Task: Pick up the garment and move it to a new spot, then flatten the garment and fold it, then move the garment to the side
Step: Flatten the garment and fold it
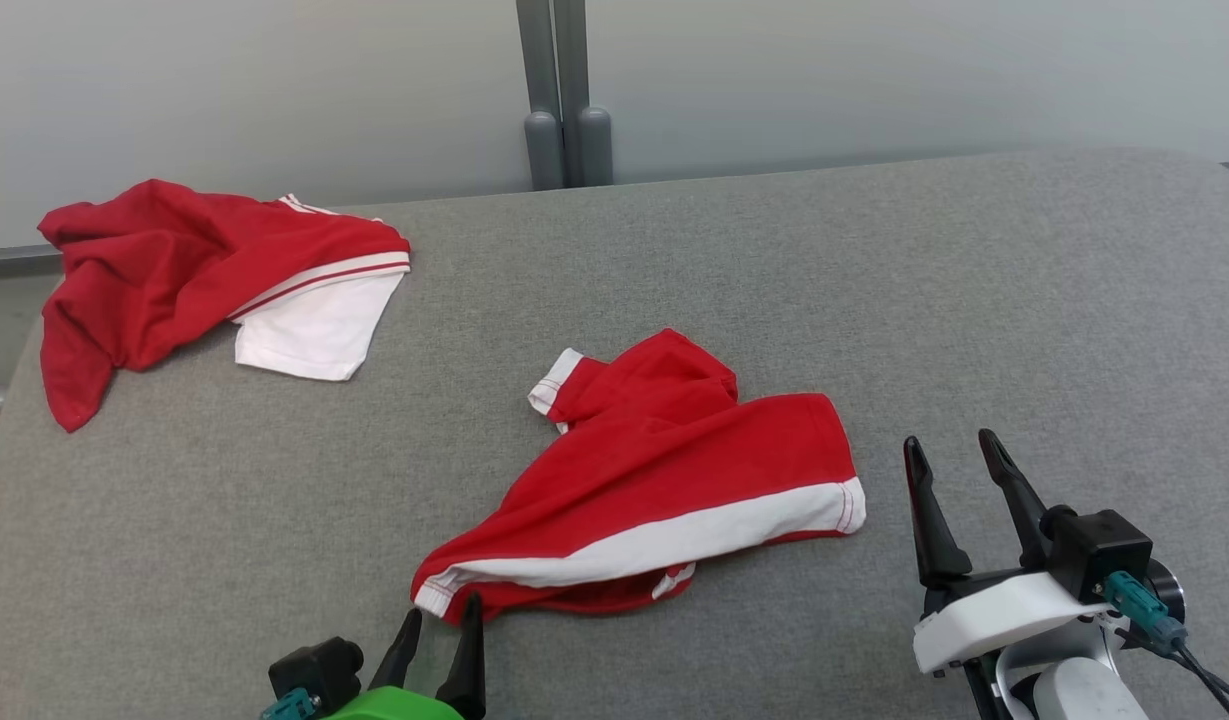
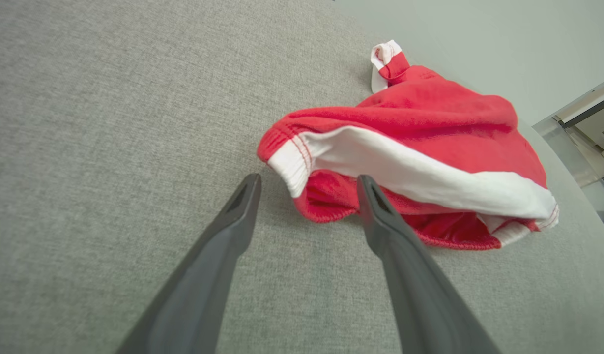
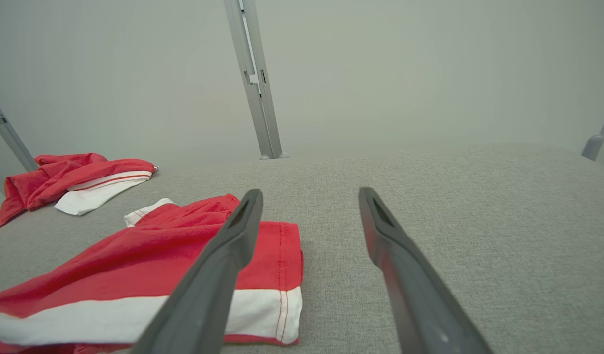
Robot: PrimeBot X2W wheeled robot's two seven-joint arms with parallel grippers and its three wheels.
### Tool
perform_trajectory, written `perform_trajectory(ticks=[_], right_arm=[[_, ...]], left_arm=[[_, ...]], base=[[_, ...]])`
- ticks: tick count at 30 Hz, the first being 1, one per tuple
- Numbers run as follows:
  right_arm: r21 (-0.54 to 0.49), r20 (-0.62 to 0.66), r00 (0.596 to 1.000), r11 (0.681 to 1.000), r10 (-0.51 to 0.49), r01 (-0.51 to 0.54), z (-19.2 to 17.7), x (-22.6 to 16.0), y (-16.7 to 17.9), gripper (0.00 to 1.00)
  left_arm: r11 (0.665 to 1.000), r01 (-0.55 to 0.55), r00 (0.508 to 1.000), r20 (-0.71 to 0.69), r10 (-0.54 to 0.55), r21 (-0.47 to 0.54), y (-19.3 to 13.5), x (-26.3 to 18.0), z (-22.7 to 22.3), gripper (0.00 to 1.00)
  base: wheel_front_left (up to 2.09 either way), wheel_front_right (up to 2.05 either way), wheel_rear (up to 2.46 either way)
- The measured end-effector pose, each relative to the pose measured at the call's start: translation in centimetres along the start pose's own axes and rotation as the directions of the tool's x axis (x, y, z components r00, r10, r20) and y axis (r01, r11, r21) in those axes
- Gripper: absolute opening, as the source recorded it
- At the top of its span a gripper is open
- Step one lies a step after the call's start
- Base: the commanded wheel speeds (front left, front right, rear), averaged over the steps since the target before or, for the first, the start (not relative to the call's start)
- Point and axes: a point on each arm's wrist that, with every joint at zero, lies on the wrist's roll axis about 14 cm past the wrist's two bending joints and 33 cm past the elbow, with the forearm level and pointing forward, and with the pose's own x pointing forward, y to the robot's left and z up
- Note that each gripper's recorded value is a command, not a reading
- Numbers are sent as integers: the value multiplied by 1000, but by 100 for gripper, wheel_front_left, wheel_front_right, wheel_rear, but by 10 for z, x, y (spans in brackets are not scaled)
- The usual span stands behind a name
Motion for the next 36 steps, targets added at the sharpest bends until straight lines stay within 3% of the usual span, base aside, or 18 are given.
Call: perform_trajectory(ticks=[6, 8, 9, 15, 21, 30, 36], right_arm=[[-7, -2, 1000, 1000, -21, 21, 0, -3, -7, 100], [-10, -4, 1000, 1000, -27, 27, -1, -3, -9, 100], [-10, -5, 1000, 1000, -29, 29, -1, -3, -10, 100], [-12, -7, 999, 999, -35, 35, -2, -2, -12, 100], [-14, -25, 999, 1000, -27, 27, -8, -1, -10, 100], [-42, -187, 982, 999, -8, 0, -57, -7, -6, 100], [-8, -264, 963, 999, 49, -53, -81, -2, 12, 100]], left_arm=[[1000, 17, 1000, 1, -17, -10, -7, 10, 0, 100], [1000, 19, 1000, -1, -19, -11, -8, 11, -1, 77], [1000, 20, 1000, 0, -20, -12, -8, 11, -2, 49], [1000, 19, 999, 35, -18, -22, -8, 16, 7, 0], [999, 8, 999, 54, -6, -32, -5, 18, 12, 0], [999, -33, 995, 97, 36, -32, 10, 19, 27, 0], [999, -33, 993, 115, 36, -25, 12, 24, 34, 0]], base=[[0, 0, 0], [0, 0, 0], [0, 0, 0], [0, 0, 0], [0, 0, 0], [0, 0, 0], [0, 0, 0]])
